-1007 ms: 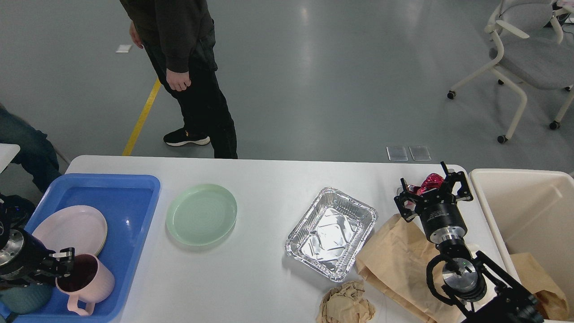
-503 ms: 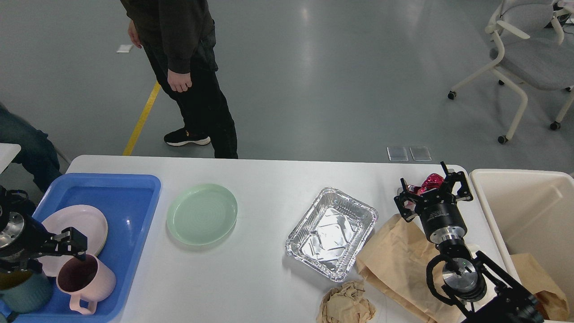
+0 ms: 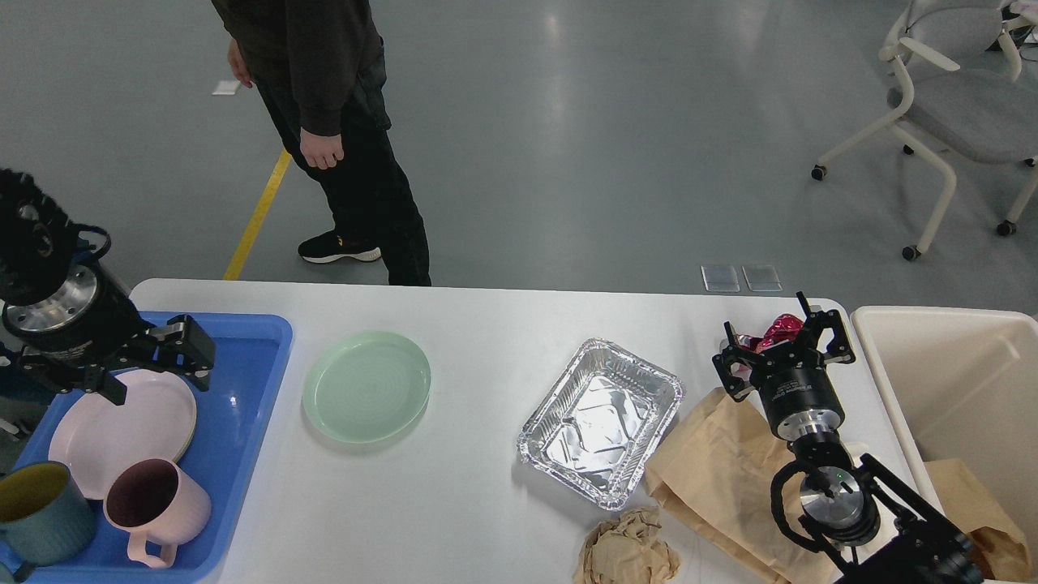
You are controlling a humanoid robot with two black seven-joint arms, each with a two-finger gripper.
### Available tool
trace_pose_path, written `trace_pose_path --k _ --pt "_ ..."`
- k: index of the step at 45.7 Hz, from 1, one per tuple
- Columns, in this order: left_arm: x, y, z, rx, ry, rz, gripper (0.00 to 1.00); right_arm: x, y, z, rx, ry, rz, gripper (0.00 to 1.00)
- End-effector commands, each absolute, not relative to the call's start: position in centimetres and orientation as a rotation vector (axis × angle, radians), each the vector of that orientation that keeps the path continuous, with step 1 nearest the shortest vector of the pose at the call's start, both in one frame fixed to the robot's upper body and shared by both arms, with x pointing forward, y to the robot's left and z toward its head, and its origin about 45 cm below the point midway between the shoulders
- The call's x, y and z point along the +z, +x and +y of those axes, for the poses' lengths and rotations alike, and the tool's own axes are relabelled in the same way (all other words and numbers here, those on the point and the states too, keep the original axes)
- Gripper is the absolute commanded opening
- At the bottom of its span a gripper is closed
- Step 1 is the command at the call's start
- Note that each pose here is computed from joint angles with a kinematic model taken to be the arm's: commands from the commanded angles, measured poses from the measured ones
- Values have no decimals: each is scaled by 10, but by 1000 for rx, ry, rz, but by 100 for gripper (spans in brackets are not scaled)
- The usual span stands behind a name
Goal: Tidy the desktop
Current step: 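Move the left gripper to the rim of the pale green plate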
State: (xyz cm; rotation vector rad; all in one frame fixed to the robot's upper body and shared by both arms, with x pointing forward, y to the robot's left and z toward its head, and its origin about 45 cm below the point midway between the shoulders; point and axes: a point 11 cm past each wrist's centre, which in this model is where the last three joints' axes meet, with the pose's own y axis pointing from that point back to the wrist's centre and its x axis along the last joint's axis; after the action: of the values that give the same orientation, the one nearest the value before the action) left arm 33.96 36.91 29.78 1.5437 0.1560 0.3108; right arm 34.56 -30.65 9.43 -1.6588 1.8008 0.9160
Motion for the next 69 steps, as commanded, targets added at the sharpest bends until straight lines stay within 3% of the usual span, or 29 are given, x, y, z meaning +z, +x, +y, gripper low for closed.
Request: trace_pose_path --k 1,13,28,33,51,69 --pt "322 344 313 269 1540 94 87 94 346 -307 915 -1659 1802 100" --pt "388 330 209 236 1447 -78 87 94 346 -307 915 -1659 1802 100" --pt "398 320 198 300 1375 -25 87 94 346 -307 915 -1659 1802 100" --pt "388 321 202 298 1366 1 95 94 346 -306 916 -1659 1800 100" --pt "353 333 222 399 1379 11 94 94 346 -307 915 -1659 1802 100" --pt "248 349 257 927 1260 451 90 94 346 -307 915 -1659 1802 100"
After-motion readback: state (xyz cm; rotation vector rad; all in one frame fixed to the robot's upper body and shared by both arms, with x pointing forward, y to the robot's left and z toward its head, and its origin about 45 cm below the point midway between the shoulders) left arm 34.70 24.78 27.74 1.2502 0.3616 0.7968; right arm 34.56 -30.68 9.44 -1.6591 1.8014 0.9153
